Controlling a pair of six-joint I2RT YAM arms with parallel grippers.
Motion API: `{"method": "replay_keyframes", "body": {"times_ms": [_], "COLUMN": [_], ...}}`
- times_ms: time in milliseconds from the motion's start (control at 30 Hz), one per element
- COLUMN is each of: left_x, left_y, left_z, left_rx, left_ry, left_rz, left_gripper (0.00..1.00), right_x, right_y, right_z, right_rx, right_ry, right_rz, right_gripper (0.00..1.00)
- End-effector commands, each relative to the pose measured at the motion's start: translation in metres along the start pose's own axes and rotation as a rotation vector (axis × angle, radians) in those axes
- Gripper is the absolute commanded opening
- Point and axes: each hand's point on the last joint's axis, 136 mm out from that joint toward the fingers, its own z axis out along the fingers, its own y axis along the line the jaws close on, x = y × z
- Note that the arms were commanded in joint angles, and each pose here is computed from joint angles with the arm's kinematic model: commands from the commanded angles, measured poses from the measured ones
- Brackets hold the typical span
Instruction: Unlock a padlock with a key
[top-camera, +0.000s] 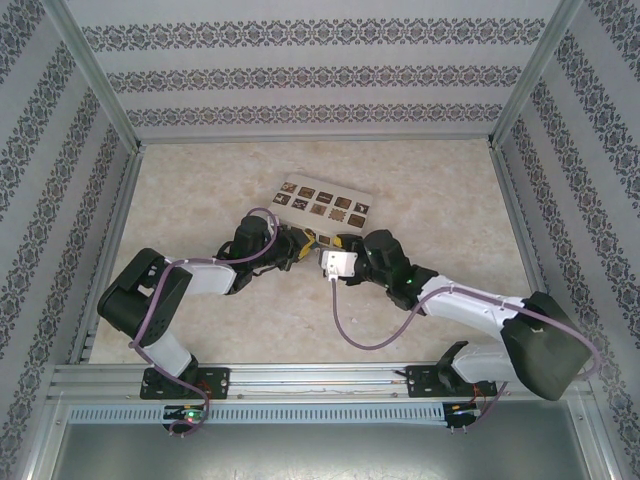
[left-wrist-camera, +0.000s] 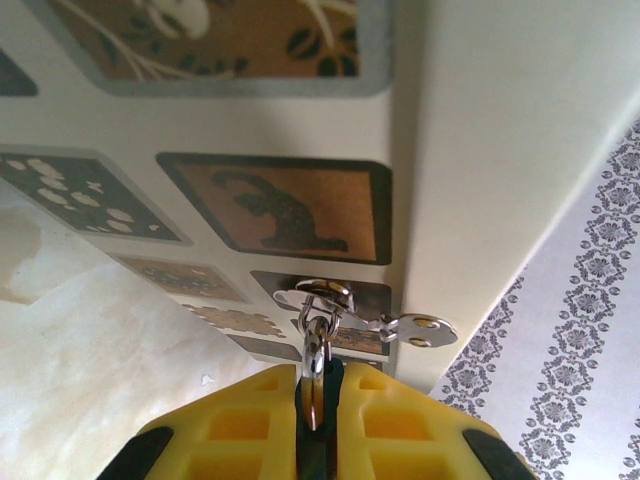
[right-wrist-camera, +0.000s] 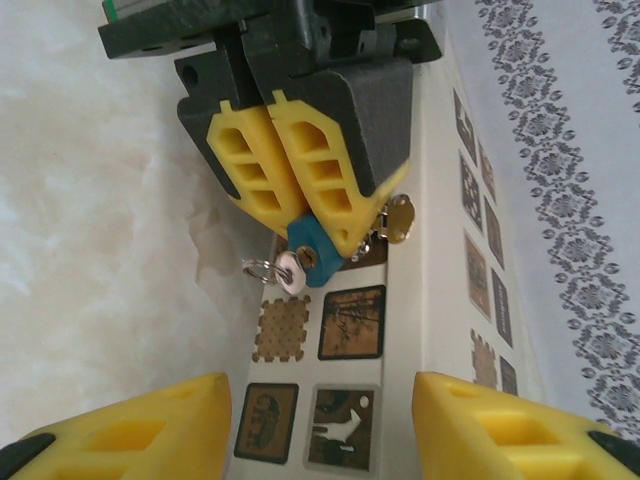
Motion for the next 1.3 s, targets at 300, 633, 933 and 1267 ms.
{"method": "replay_keyframes", "body": {"times_ms": [300, 633, 933, 1267], "left_x": [0.013, 0.015, 0.015, 0.015], "left_y": [-0.029, -0.028, -0.027, -0.024], "left_z": [-0.003, -0.002, 0.000, 0.000], "left_rx": [0.073, 0.076, 0.084, 0.086], "left_ry": [0.048, 0.061, 0.066, 0.067], "left_rz": [0.014, 0.008, -0.002, -0.012], "left_gripper": [0.08, 0.07, 0.07, 0.07], "right_x": [-0.014, -0.015, -0.016, -0.016], "right_y": [-0.004, 0.000, 0.002, 0.003], "right_z": [0.019, 0.030, 0.035, 0.039], "right_rx": [-0.017, -0.012, -0.004, 0.003], "right_ry": [-0.055, -0.044, -0.030, -0.022], "right_rz": [0.021, 0.016, 0.014, 0.018], "right_gripper": [0.42, 0.37, 0.31, 0.26]}}
